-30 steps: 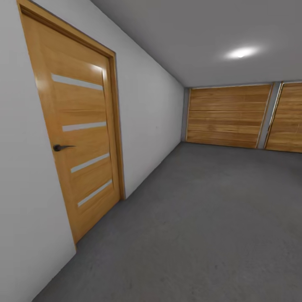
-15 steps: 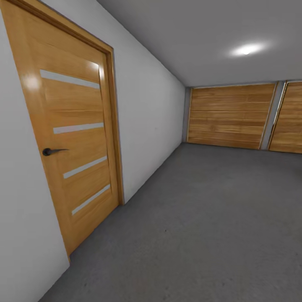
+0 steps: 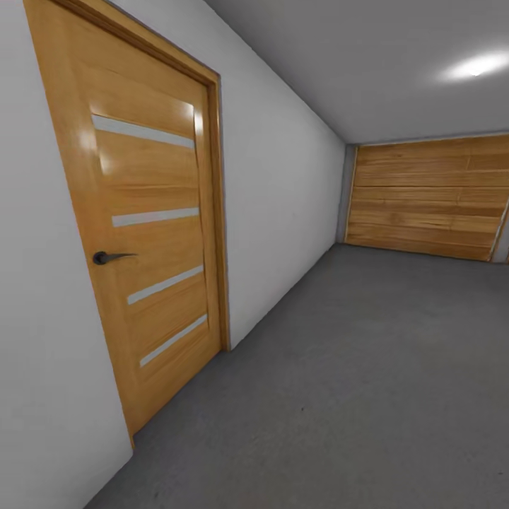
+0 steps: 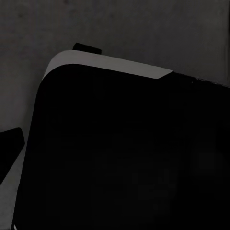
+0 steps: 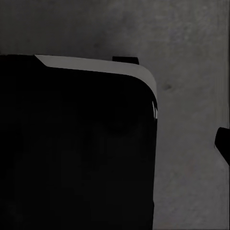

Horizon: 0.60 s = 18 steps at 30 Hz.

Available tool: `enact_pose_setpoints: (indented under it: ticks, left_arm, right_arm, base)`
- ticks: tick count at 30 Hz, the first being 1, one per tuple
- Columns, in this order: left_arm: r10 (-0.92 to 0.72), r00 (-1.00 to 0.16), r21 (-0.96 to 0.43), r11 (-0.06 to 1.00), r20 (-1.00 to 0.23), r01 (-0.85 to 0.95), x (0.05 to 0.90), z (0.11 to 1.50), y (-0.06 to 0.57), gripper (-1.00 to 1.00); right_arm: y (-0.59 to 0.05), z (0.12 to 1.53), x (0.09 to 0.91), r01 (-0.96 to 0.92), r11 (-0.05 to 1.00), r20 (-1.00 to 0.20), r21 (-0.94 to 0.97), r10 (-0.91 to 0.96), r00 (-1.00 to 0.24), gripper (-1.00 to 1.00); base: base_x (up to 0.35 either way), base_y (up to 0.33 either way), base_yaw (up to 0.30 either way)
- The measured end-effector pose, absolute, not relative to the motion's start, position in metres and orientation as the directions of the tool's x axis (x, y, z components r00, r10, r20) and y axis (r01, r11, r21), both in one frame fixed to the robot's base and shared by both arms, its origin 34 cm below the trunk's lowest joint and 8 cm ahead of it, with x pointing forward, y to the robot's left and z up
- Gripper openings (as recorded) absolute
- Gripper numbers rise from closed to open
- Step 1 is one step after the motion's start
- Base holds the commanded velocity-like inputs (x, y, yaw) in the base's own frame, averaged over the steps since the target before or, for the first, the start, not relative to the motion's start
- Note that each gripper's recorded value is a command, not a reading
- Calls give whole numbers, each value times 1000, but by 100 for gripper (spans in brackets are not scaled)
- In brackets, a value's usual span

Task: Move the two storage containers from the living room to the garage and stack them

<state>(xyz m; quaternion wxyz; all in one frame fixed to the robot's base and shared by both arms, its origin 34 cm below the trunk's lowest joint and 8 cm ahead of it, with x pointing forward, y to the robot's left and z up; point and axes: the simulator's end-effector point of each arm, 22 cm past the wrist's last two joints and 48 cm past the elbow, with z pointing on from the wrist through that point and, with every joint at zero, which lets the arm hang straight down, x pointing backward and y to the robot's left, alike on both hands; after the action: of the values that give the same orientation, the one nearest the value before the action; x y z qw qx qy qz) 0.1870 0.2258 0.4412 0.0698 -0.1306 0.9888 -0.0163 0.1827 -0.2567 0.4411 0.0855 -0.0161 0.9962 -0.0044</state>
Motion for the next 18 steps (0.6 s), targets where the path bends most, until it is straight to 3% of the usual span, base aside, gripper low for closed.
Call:
enact_pose_setpoints:
  ticks: [18]
  left_arm:
    - [-259,-955,-50,966,-142,-255,189,441,226,100]
  right_arm:
    - [-257,441,183,-28,1000,-170,-11,-30,-985,100]
  base:
    - [289,-146,279]
